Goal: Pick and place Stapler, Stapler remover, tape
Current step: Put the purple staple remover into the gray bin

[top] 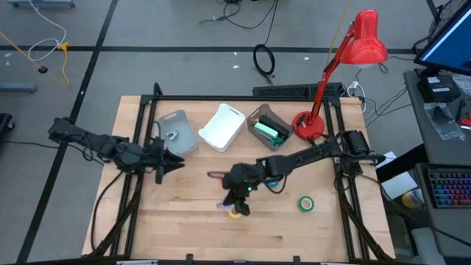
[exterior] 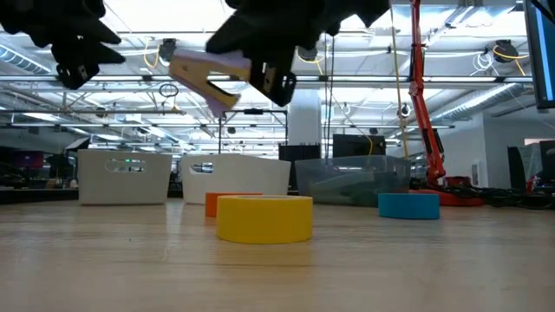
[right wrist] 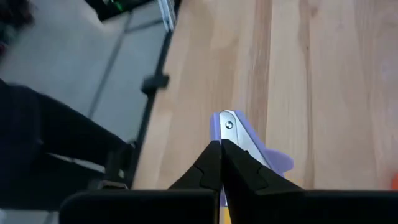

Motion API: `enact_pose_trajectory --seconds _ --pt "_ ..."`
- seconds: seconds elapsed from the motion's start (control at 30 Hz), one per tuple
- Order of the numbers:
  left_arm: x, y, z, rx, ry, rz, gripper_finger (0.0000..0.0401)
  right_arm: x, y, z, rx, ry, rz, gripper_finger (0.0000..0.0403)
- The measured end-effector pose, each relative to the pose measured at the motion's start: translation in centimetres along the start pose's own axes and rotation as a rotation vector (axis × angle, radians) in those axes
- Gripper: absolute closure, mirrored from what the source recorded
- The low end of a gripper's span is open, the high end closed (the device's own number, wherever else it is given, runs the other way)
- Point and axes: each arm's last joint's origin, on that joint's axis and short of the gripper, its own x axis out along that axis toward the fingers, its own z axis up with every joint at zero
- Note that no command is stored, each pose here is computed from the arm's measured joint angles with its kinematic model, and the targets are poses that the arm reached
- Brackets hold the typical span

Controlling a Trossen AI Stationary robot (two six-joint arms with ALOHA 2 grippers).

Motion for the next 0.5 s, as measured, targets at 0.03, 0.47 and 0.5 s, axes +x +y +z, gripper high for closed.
enact_pose_trajectory --seconds 0.03,0.47,0.5 --pt "0.3 0.0 -0.1 0.005 0.014 0.010 0.0274 -0.2 -0.3 0.3 0.013 -0.015 0.009 0.0402" --pt "1.4 -0.6 -0.1 -0.045 0.010 0.006 0.0274 -3.6 -4.6 5.4 0.094 -0.303 0.220 0.0403" --pt "1.4 -0.6 0.0 -0.045 0.002 0.000 0.0274 -4.0 -5.0 5.8 0.099 -0.327 0.244 0.0403"
